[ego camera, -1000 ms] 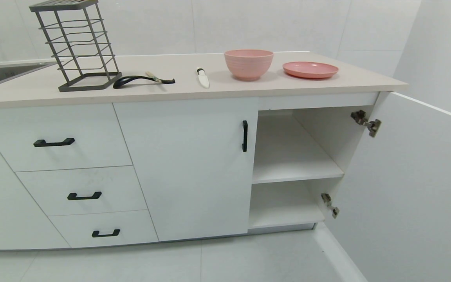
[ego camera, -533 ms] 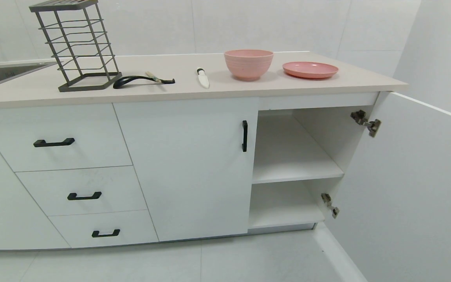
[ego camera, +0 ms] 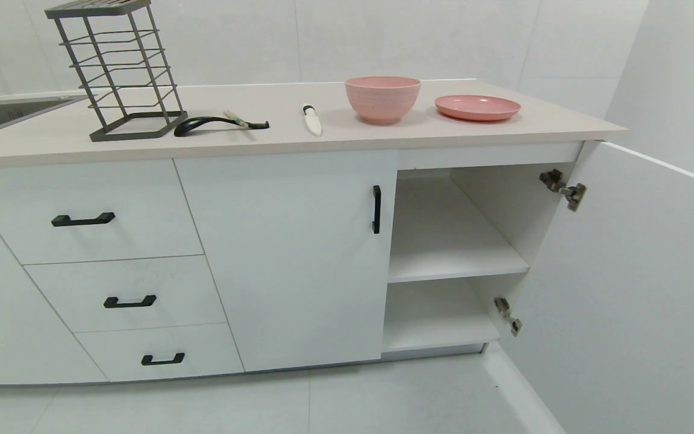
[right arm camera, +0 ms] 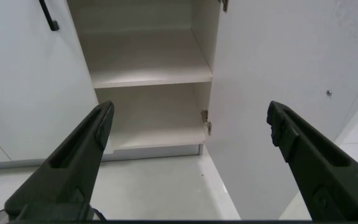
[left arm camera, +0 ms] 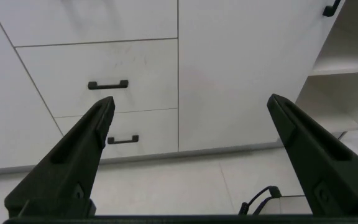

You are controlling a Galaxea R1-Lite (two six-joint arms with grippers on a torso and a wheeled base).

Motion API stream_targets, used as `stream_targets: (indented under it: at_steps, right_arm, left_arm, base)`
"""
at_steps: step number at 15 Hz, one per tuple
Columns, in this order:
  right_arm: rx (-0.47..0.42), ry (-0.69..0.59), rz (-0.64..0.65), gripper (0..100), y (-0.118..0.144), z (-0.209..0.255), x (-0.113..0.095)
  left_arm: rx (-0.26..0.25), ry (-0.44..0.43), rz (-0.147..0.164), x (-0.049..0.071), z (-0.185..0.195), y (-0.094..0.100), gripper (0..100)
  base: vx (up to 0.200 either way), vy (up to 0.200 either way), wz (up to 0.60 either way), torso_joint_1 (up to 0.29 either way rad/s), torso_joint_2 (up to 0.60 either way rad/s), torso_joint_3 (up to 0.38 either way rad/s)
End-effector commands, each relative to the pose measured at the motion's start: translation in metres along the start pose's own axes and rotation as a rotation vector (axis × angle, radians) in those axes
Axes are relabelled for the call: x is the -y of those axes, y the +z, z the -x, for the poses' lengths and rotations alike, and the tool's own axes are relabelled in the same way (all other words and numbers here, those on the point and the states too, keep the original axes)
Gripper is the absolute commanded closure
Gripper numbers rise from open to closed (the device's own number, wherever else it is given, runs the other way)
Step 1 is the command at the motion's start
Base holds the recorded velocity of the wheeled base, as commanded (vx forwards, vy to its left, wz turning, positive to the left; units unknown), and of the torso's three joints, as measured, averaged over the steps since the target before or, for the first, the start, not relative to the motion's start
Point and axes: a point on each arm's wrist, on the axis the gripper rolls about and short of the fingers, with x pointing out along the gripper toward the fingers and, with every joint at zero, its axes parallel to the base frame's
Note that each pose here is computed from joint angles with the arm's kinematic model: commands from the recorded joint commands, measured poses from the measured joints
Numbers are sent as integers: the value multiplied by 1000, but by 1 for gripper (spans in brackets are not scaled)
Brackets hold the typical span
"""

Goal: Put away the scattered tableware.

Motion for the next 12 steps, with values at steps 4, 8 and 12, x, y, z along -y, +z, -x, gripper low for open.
stream_targets:
  at_steps: [4, 8, 12]
  right_arm:
    - [0, 3, 0, 0, 0, 0, 0]
    - [0, 1, 0, 0, 0, 0, 0]
    - [0, 1, 0, 0, 0, 0, 0]
  left_arm:
    - [-3, 8, -1, 0, 0, 0, 0]
    - [-3, 8, -1, 0, 0, 0, 0]
    - [-3, 8, 1, 0, 0, 0, 0]
  base:
    - [0, 0, 0, 0, 0, 0]
    - [0, -150, 0, 1, 5, 1]
    - [0, -50, 0, 2, 1, -2]
